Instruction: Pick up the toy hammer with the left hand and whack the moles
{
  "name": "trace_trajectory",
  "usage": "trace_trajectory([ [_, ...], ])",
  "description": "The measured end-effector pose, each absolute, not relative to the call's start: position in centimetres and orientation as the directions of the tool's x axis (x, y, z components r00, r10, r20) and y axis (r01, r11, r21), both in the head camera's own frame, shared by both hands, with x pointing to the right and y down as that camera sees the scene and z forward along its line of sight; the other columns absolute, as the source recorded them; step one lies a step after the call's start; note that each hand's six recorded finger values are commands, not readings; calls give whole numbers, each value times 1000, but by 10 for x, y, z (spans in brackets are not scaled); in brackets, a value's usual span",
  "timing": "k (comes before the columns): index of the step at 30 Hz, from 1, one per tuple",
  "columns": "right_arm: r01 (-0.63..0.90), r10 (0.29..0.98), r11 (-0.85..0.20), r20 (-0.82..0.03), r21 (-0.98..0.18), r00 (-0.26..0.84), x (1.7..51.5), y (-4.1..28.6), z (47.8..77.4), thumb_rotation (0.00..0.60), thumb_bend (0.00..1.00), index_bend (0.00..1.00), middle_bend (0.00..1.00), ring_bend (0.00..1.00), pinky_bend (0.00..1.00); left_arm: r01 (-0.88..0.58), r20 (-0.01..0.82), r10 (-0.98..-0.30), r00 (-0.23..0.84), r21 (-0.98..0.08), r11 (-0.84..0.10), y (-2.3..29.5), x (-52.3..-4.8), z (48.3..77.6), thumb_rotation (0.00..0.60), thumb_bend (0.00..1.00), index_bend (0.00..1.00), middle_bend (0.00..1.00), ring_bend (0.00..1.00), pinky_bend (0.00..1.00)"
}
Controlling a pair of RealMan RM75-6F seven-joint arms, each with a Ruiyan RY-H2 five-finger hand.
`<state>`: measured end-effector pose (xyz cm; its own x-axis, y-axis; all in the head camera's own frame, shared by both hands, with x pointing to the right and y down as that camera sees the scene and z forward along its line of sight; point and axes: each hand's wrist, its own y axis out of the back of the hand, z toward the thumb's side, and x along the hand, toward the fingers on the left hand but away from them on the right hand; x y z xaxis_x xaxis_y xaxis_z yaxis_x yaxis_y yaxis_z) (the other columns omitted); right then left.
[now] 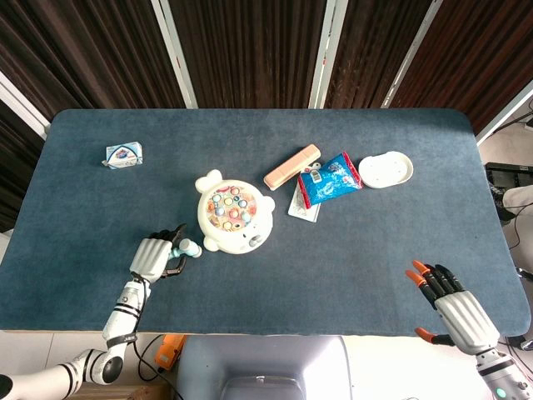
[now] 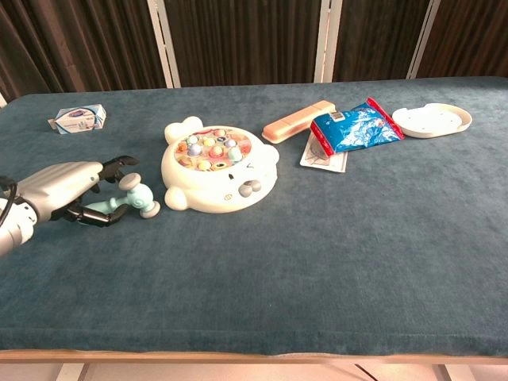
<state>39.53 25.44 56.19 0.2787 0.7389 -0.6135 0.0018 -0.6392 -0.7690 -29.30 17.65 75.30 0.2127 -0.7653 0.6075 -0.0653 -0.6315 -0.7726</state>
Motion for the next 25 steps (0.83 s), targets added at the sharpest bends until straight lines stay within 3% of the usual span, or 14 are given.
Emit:
trace_trajectory([
  [3, 4, 737, -641, -614, -768, 282, 396, 255, 561, 600, 199, 0, 0, 0, 0, -61, 593, -774, 220, -784, -618, 175, -297, 746, 314, 408, 0, 2, 9, 239],
  [7, 17, 745, -636, -608, -772, 275, 399, 253, 558, 600, 199, 0, 0, 0, 0, -34, 568, -789, 233, -806, -591, 177, -309, 728, 303, 398, 0, 0, 0, 187],
  [9, 28, 754, -629, -600, -777, 268, 402, 252, 555, 600, 199, 0, 0, 0, 0, -21, 549, -801, 238, -822, -569, 183, -322, 711, 361, 401, 0, 0, 0, 160],
  [12, 35, 764, -621, -594, -783, 250, 406, 250, 553, 600, 199, 0, 0, 0, 0, -19, 537, -811, 234, -831, -556, 200, -348, 680, 564, 405, 0, 0, 0, 130],
  [13, 33, 766, -619, -594, -784, 246, 407, 249, 554, 600, 199, 0, 0, 0, 0, -24, 539, -810, 230, -829, -558, 208, -357, 670, 591, 407, 0, 0, 0, 120],
  [18, 37, 780, -607, -585, -794, 223, 408, 245, 553, 600, 199, 0, 0, 0, 0, -87, 523, -835, 173, -836, -542, 253, -405, 605, 600, 407, 0, 0, 0, 47],
  [21, 32, 787, -596, -576, -802, 219, 407, 245, 552, 600, 199, 0, 0, 0, 0, -139, 489, -858, 156, -849, -509, 277, -418, 581, 600, 399, 0, 0, 0, 36],
  [25, 21, 786, -594, -574, -804, 229, 403, 247, 552, 600, 199, 0, 0, 0, 0, -159, 422, -893, 156, -881, -445, 284, -425, 562, 600, 400, 0, 0, 0, 35],
])
